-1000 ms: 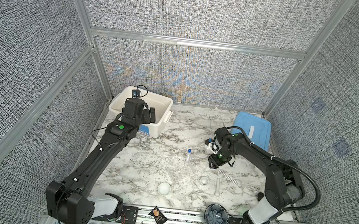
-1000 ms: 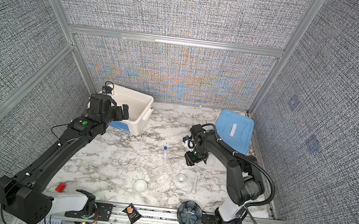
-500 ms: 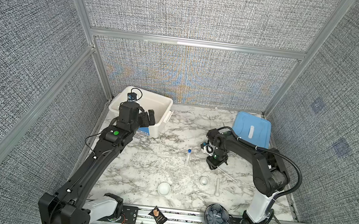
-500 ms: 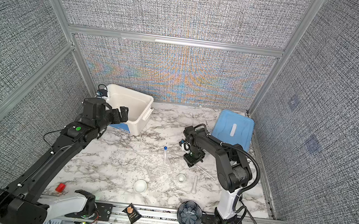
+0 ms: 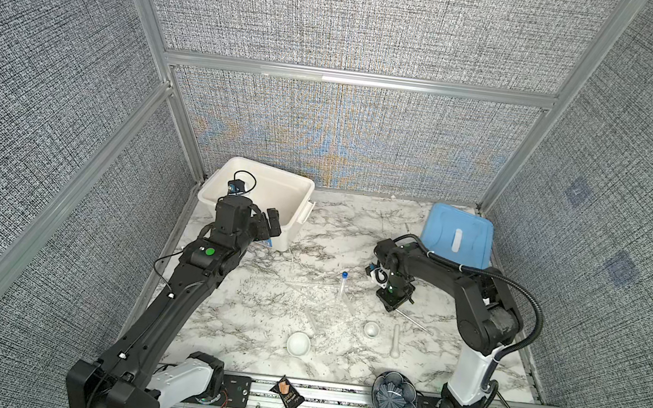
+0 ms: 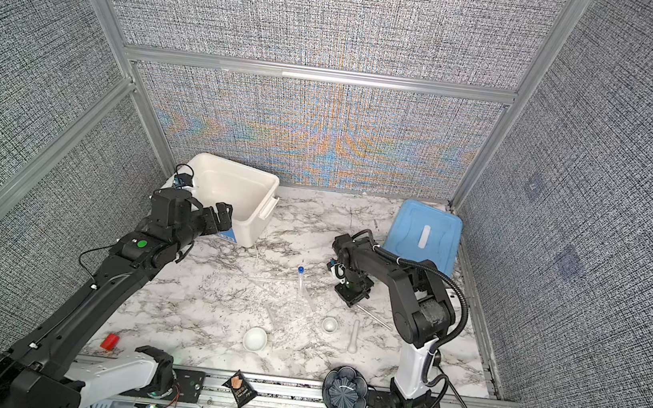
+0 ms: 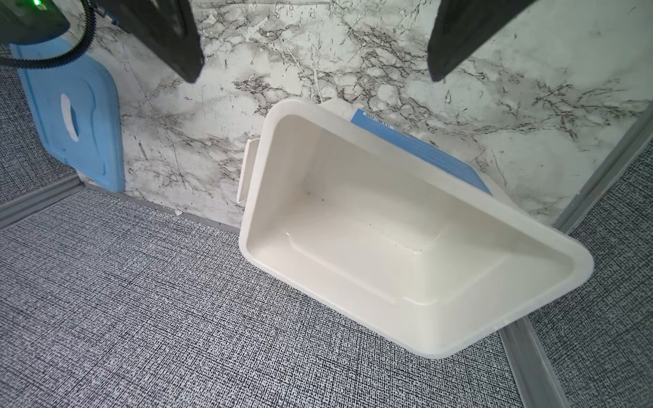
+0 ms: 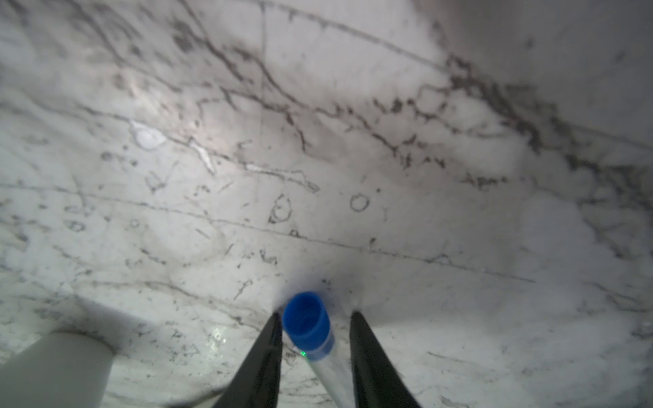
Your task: Organize the chemistry lab equipment
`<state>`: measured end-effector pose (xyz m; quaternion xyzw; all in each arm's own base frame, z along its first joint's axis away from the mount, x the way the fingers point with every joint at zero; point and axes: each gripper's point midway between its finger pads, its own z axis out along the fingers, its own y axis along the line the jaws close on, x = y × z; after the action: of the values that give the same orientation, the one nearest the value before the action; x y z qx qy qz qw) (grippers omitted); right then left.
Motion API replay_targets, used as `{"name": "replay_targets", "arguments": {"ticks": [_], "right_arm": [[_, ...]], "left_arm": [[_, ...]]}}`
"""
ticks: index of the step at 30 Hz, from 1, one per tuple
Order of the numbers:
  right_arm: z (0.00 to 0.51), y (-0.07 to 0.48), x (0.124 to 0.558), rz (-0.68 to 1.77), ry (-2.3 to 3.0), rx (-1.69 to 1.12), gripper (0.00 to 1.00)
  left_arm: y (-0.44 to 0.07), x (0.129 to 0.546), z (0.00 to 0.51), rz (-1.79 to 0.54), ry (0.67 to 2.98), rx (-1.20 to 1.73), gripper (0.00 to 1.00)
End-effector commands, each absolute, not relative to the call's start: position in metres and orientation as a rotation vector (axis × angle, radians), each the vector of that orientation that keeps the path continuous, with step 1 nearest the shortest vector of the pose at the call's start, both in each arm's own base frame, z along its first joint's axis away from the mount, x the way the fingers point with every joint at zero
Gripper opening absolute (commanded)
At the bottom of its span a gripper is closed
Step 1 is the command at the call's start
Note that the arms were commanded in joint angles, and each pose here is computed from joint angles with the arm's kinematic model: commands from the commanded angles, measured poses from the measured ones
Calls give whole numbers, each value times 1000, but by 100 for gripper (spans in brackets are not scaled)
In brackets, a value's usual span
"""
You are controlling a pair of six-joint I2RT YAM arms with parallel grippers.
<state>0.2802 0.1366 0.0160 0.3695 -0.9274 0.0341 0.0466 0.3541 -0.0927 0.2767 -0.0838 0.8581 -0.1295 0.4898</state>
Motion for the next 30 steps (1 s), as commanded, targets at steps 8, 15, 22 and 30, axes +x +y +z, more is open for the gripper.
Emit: {"name": "replay_targets", "arguments": {"ticks": [8,15,22,30], "right_arm": [[11,144,286,95,-2834,1170,28],[16,147,289,105,-2881,1181,25],[42,160,302,63,-3045,1244,23],[42,157,302,86,-3056,1248,22]], "left_arm": [[-87,353,278,-297,2059,-228,99],[-86,353,278,-281,2065,-222,99],[-85,355,279,-273,2065,-219,99],[-87,353,277,-281,2076,-212,99]]}}
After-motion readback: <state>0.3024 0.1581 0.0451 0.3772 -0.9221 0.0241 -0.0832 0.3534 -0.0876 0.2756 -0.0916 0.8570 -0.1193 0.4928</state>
